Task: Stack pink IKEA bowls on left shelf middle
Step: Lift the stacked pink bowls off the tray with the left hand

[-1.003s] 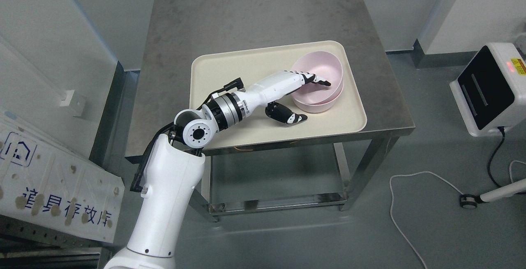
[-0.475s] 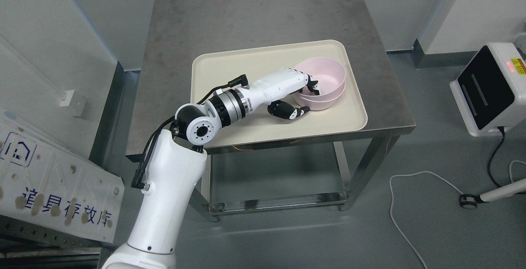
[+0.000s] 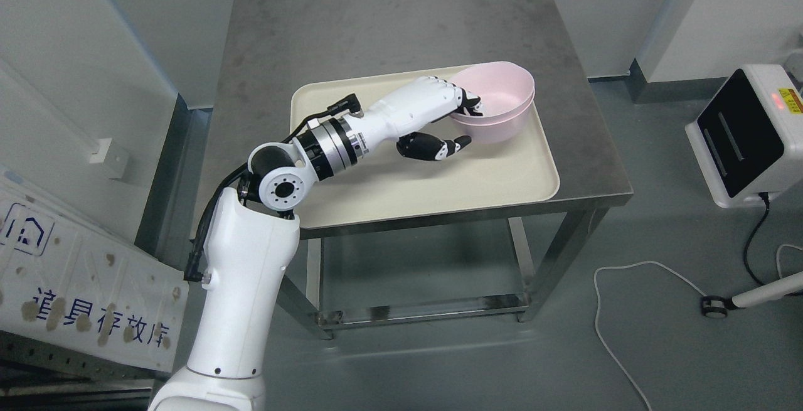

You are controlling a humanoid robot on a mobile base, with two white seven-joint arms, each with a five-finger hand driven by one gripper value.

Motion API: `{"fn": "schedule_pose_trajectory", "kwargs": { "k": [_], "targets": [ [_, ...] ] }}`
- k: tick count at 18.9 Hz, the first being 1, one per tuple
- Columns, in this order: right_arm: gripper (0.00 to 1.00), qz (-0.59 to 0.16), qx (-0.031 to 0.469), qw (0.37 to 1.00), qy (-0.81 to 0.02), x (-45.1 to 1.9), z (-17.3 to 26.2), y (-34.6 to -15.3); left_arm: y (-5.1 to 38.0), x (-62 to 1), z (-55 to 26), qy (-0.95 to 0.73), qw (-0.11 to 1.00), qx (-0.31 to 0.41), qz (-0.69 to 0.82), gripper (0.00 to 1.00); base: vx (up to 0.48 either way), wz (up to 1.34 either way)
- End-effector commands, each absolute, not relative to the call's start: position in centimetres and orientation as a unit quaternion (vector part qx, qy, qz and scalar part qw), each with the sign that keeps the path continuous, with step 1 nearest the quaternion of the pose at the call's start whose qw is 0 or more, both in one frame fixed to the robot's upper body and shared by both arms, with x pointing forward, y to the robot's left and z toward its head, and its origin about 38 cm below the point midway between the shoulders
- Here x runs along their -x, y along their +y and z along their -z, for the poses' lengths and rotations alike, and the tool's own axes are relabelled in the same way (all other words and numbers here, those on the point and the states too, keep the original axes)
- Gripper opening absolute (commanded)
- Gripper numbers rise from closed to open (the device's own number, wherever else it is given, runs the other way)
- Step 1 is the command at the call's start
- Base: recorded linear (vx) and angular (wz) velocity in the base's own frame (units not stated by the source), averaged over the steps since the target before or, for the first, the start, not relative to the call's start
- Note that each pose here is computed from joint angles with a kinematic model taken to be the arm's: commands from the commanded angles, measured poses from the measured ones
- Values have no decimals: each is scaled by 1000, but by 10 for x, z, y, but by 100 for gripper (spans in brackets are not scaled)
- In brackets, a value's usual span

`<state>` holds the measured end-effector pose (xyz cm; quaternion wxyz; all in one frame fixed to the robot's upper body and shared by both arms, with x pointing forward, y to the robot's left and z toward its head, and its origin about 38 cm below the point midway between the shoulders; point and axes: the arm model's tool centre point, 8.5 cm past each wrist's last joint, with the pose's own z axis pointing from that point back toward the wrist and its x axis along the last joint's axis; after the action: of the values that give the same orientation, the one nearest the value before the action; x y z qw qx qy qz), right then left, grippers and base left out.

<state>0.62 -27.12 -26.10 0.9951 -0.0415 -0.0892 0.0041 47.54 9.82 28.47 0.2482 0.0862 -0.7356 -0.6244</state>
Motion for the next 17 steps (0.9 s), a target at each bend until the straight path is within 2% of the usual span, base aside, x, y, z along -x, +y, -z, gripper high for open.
{"fn": "schedule_pose_trajectory", "kwargs": {
  "k": [1, 11, 17],
  "targets": [
    [100, -4, 50, 995, -89, -6, 260, -283, 158, -476, -330, -792, 237, -129, 548, 1, 0, 0],
    [100, -4, 50, 995, -89, -6, 260, -283, 166, -473, -338, -798, 234, -140, 537, 3, -22, -1],
    [100, -4, 50, 995, -89, -6, 260, -283, 170, -477, -355, -804, 236, -149, 525, 3, -153, -1]
  ]
}}
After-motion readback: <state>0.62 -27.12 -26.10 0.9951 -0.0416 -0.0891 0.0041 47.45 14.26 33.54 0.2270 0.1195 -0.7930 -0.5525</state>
